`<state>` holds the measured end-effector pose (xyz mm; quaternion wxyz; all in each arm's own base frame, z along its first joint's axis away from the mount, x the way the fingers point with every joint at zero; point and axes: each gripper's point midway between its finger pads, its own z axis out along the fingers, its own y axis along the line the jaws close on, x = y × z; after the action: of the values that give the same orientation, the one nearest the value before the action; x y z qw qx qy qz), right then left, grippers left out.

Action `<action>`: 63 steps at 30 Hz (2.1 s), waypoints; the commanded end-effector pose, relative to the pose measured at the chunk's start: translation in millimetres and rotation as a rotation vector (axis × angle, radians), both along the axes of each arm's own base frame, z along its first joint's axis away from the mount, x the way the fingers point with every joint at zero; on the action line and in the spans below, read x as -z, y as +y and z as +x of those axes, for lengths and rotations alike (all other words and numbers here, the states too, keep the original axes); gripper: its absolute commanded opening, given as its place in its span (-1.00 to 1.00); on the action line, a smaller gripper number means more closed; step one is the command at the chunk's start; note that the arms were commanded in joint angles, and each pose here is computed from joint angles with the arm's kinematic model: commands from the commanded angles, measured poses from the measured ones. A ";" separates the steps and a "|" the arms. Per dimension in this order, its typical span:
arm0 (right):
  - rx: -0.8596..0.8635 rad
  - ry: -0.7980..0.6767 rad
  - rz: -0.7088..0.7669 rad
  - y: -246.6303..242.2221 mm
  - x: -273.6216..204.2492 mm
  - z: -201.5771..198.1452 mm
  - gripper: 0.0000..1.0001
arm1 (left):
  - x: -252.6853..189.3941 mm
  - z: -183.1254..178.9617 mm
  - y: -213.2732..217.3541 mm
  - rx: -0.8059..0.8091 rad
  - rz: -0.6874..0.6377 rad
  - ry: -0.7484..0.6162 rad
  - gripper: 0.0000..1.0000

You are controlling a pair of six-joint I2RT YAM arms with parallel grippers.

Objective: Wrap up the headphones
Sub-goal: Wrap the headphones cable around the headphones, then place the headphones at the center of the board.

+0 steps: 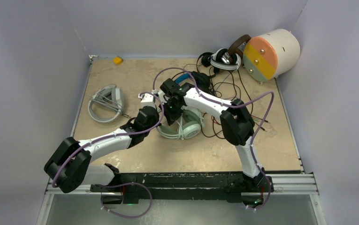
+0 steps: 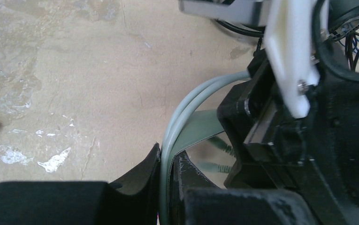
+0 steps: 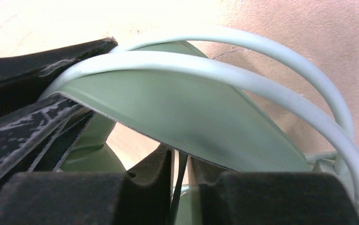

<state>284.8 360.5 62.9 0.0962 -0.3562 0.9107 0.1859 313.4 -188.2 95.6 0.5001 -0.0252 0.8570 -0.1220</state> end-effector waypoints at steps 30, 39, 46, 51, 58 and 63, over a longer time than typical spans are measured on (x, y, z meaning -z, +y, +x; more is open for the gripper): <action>0.127 -0.391 0.255 -21.0 -163.7 24.8 0.24 | -30.0 35.4 56.8 -0.332 -0.275 0.015 -1.00; 0.184 -0.499 0.330 -48.8 -211.0 14.8 0.45 | -5.8 45.9 151.1 -0.721 -0.348 0.056 -1.00; 0.206 -0.531 0.322 -63.8 -223.3 11.5 0.47 | 31.8 48.7 210.3 -1.045 -0.344 0.187 -1.00; 0.227 -0.541 0.304 -71.1 -219.7 12.0 0.47 | 40.5 56.3 253.1 -1.198 -0.334 0.180 -1.00; 0.385 -0.499 0.234 -114.6 -177.2 45.6 0.48 | 15.1 69.5 279.2 -1.214 -0.340 0.095 -0.49; 0.405 -0.497 0.261 -121.6 -175.1 51.4 0.47 | 6.9 71.3 261.2 -1.157 -0.410 0.129 0.21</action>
<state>330.4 233.4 217.7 0.3645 -0.1988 0.8963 0.1557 365.0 77.7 50.2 0.3800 -0.5835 0.7158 0.0522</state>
